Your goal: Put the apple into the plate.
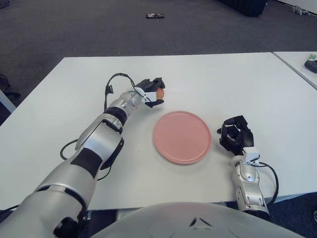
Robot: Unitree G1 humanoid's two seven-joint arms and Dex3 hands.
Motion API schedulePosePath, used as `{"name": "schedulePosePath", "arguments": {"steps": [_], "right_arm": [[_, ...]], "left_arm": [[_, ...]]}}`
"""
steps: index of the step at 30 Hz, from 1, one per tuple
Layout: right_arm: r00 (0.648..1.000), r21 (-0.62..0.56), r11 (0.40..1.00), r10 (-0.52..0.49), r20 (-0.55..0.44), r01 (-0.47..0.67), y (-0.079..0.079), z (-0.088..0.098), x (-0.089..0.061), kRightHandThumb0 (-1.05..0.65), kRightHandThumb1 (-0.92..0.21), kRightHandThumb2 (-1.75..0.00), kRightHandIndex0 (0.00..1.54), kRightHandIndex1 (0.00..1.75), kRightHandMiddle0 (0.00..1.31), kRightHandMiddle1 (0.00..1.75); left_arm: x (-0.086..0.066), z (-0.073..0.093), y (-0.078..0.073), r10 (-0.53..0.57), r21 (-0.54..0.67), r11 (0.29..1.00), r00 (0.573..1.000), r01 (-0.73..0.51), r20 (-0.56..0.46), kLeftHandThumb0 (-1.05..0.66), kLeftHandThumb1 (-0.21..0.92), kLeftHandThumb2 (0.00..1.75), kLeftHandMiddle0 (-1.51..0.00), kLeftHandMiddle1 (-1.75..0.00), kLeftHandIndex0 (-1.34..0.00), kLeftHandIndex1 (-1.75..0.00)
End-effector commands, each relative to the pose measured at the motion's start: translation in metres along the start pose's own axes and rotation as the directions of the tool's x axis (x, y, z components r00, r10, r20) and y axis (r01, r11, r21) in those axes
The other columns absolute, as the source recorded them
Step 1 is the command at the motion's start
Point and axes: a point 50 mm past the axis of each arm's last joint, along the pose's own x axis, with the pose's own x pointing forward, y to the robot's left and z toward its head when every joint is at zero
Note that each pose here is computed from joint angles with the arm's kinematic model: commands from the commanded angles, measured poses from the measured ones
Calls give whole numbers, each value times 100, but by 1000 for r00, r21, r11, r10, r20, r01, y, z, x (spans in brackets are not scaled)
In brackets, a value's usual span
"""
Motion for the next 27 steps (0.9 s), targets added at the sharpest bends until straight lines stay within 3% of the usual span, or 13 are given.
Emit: {"name": "schedulePosePath", "arguments": {"steps": [1, 27], "right_arm": [[1000, -2, 1000, 1, 6, -1, 0, 2, 2, -39, -64, -91, 58, 139, 36, 175], [1000, -23, 1000, -6, 14, 6, -2, 1, 1, -39, -62, -94, 59, 139, 38, 175]], "left_arm": [[-2, -6, -11, -36, -13, 999, 999, 36, -34, -87, 67, 79, 0, -71, 0, -107], [2, 2, -17, -74, -22, 997, 997, 73, -33, -85, 67, 80, 0, -79, 0, -112]]}}
